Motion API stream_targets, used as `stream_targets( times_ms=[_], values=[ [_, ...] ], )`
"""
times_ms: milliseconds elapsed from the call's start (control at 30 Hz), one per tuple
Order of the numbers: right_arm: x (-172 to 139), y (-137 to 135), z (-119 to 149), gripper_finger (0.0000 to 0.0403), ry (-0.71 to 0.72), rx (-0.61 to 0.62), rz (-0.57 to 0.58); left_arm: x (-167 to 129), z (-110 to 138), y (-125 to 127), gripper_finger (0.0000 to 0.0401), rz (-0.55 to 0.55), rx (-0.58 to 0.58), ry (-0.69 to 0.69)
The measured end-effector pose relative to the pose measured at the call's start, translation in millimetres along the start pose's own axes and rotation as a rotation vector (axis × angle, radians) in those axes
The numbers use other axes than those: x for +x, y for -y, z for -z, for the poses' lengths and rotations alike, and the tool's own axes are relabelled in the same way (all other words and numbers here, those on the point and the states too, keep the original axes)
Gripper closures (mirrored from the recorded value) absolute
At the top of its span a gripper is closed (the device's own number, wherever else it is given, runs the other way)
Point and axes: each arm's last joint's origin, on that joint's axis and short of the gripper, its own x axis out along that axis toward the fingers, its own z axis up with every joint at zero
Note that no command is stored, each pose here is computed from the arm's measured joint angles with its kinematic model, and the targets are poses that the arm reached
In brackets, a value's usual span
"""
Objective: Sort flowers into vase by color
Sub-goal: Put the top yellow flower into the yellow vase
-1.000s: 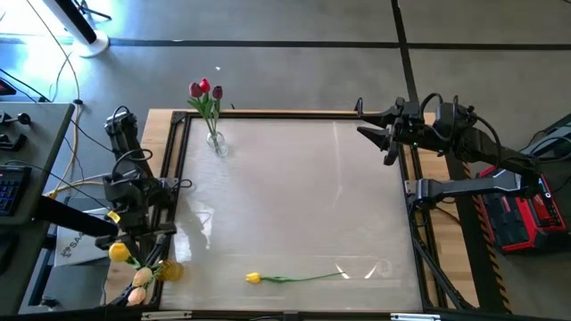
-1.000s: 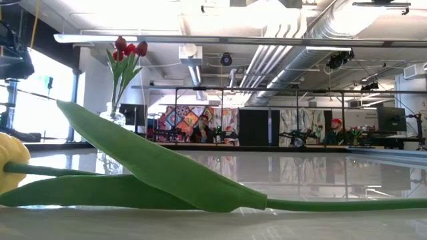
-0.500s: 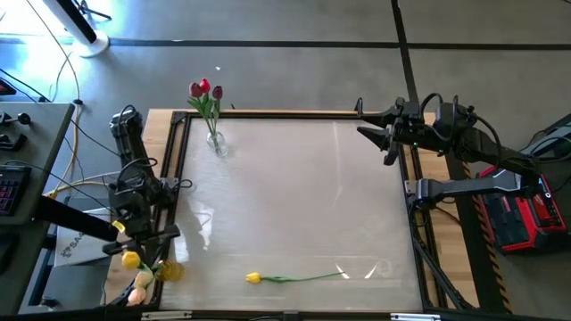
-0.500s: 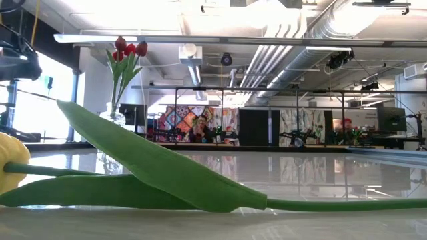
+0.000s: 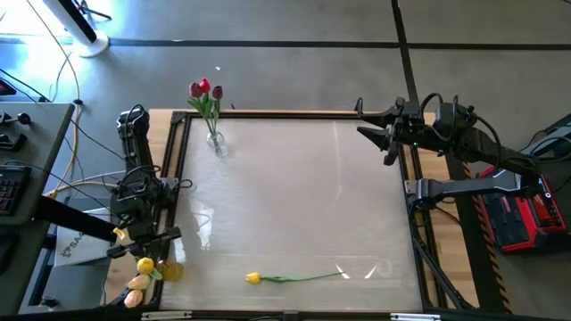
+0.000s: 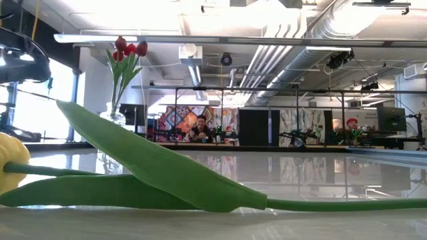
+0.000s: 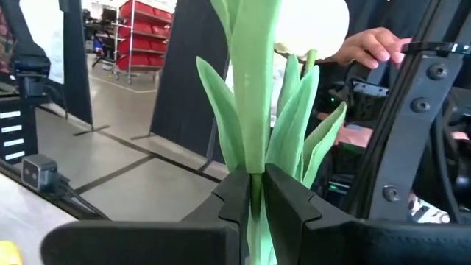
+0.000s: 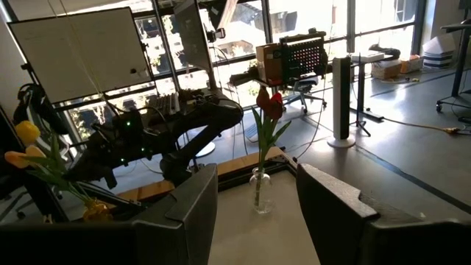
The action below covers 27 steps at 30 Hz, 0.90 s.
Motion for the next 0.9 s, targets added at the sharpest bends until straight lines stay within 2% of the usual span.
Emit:
stream_targets(
  times_ms=[200, 367, 633, 900],
  values=[
    [0.0, 0.0, 0.0, 0.0229, 0.000, 0.000, 0.000, -0.6, 3.5, 3.1, 0.0370, 0.000, -0.009, -0.030],
    [0.0, 0.0, 0.0, 0.0229, 0.000, 0.000, 0.000, -1.8, 10.3, 3.2, 0.0369, -0.089, -0.053, -0.079],
    [0.0, 0.0, 0.0, 0.0229, 0.000, 0.000, 0.000, -3.6, 16.5, 2.2, 0.0343, -0.185, -0.029, -0.119],
    [0.0, 0.0, 0.0, 0.0229, 0.000, 0.000, 0.000, -3.3, 14.3, 2.4, 0.0326, -0.192, -0.051, -0.093]
  ],
)
